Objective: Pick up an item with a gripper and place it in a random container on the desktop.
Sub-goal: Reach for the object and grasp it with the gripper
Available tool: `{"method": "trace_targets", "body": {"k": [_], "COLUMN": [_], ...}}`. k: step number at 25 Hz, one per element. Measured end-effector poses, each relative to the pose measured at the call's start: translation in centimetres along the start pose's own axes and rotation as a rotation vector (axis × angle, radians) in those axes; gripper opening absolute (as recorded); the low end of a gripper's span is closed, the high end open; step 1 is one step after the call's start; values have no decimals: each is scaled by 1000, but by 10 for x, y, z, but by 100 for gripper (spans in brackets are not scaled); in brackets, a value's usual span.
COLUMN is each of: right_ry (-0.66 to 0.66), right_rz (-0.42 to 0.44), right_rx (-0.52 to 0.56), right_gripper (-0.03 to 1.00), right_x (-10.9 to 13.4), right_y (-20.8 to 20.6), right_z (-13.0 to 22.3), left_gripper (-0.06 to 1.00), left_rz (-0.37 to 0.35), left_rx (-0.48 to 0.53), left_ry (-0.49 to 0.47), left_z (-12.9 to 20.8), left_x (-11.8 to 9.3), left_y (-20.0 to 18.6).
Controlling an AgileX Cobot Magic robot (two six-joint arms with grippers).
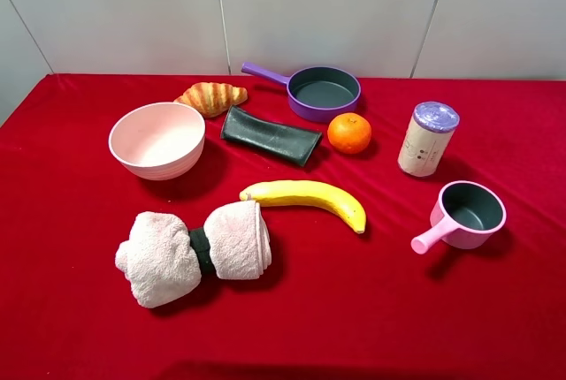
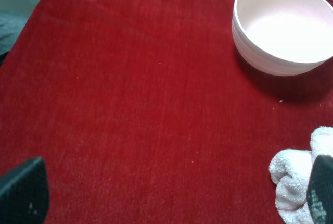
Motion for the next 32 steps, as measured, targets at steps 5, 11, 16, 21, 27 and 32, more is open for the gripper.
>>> {"method": "trace_targets", "body": {"k": [5, 11, 16, 21, 27, 32], "right_ry": [0, 0, 0, 0, 0, 0], "right_rz": [0, 0, 0, 0, 0, 0], "right_rx": [0, 0, 0, 0, 0, 0], "right_gripper": [69, 69, 69, 69, 69, 69], "right_x": [0, 0, 0, 0, 0, 0], "right_y": [0, 0, 0, 0, 0, 0], "right_z": [0, 0, 0, 0, 0, 0], "left_gripper": [100, 100, 100, 100, 100, 100], "left_rz": [0, 0, 0, 0, 0, 0], "left_rx": [0, 0, 0, 0, 0, 0], "left_ry": [0, 0, 0, 0, 0, 0], "left_z": [0, 0, 0, 0, 0, 0], "left_x": [0, 0, 0, 0, 0, 0], "left_y": [0, 0, 0, 0, 0, 0]}}
Point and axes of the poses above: a point on each arm's last joint axis where the gripper is mounted, y pointing out along that axis toward the gripper, x along the wrist's bending axis when the last joint is at zero, z = x × y, the point moved 1 cm from there along y, pointing out along that axis toward the gripper, and after that the axes turned 10 degrees about y, right-handed, at the moved point
